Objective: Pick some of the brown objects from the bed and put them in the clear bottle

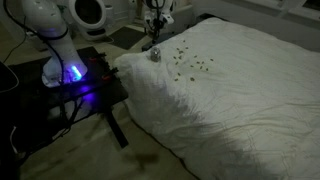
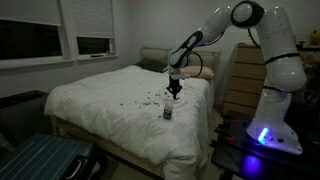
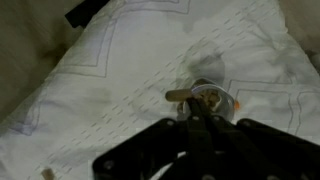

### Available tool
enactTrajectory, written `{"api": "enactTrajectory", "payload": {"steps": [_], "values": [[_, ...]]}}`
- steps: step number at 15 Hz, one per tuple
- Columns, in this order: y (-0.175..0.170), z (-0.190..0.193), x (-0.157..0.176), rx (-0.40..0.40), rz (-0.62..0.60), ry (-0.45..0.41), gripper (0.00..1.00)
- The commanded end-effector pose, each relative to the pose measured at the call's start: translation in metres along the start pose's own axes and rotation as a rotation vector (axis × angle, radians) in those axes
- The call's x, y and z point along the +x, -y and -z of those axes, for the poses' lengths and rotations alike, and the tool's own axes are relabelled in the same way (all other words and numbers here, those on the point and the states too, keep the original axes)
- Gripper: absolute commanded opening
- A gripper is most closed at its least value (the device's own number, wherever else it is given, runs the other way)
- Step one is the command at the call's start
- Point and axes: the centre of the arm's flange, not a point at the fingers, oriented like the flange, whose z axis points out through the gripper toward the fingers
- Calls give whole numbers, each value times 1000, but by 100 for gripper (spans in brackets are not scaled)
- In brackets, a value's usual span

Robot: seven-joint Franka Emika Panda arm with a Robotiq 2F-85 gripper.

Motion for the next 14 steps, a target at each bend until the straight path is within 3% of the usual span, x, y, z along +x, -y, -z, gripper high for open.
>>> {"api": "enactTrajectory", "payload": {"steps": [1, 14], "values": [[-13, 6, -21, 4, 50, -66, 0], [0, -3, -7, 61, 190, -161, 0]]}}
